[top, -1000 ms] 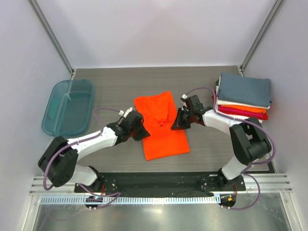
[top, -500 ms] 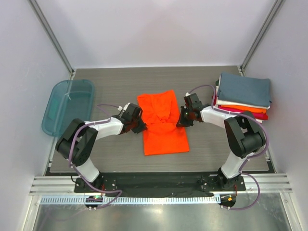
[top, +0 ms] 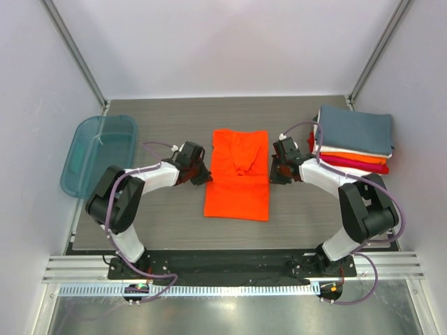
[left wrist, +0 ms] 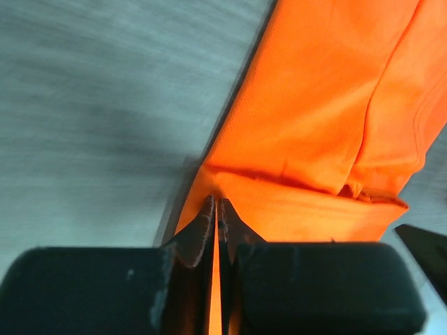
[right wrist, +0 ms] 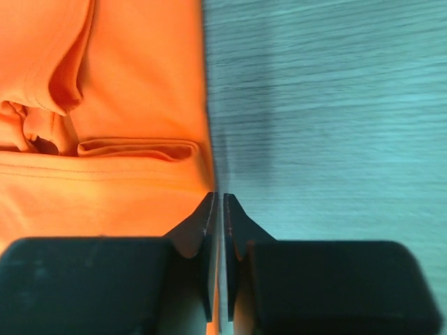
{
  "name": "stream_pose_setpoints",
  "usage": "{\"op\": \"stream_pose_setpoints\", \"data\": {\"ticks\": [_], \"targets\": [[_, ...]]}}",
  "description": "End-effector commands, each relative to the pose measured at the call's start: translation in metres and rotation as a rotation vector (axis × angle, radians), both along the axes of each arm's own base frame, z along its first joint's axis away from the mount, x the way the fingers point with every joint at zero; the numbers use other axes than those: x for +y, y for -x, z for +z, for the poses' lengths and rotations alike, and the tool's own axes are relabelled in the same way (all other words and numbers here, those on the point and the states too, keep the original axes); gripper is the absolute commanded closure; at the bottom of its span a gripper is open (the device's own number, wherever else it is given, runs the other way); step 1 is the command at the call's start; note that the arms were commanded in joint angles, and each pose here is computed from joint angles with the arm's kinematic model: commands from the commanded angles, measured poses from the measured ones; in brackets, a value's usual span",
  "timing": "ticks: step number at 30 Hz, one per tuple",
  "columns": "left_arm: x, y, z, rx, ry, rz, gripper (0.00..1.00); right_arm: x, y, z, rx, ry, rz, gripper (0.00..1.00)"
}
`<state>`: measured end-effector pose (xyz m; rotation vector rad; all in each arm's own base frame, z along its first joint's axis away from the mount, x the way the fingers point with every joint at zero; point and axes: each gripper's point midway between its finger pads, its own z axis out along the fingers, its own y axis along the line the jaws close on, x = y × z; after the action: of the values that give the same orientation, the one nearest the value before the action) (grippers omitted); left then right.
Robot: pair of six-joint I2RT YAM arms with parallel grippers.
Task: Fold and stack the t-shirts
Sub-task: Fold the tshirt
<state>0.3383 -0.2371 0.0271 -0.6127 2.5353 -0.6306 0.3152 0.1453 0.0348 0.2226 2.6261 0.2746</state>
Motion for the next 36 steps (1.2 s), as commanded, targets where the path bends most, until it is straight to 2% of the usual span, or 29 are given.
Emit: {"op": "stream_pose_setpoints", "data": {"ticks": [1, 6, 10, 14, 17, 22, 23, 27, 32, 36], "targets": [[0.013, 0.013, 0.029, -0.035, -0.048, -0.024, 0.96, -0.008, -0.009, 0.036, -0.098, 0.017, -0.017, 0.86], [0.007, 0.03, 0.069, -0.098, -0.05, -0.063, 0.81, 0.023, 0.004, 0.059, -0.119, -0.108, 0.024, 0.84], [-0.03, 0.057, 0.091, -0.127, 0.008, -0.143, 0.82, 0.064, 0.022, 0.065, -0.08, -0.219, 0.099, 0.9], [-0.055, 0.073, 0.079, -0.066, 0.064, -0.207, 0.88, 0.092, 0.03, 0.056, -0.04, -0.28, 0.135, 0.94], [-0.057, 0.073, 0.071, -0.059, 0.055, -0.213, 0.91, 0.102, 0.036, 0.045, -0.018, -0.3, 0.14, 0.96], [-0.056, 0.069, 0.046, -0.03, 0.011, -0.209, 0.92, 0.101, 0.043, 0.015, 0.039, -0.271, 0.119, 0.99], [-0.044, 0.063, 0.035, -0.033, -0.048, -0.167, 0.95, 0.098, 0.043, 0.01, 0.042, -0.251, 0.11, 0.99], [-0.029, 0.056, 0.014, -0.011, -0.08, -0.131, 0.97, 0.085, 0.045, -0.001, 0.055, -0.181, 0.098, 0.99], [-0.009, 0.063, -0.004, 0.026, -0.107, -0.106, 0.99, 0.045, 0.05, -0.009, 0.059, -0.023, 0.034, 0.99], [0.005, 0.073, -0.011, 0.029, -0.136, -0.09, 0.99, 0.014, 0.052, -0.001, 0.019, 0.035, -0.016, 0.99]]}}
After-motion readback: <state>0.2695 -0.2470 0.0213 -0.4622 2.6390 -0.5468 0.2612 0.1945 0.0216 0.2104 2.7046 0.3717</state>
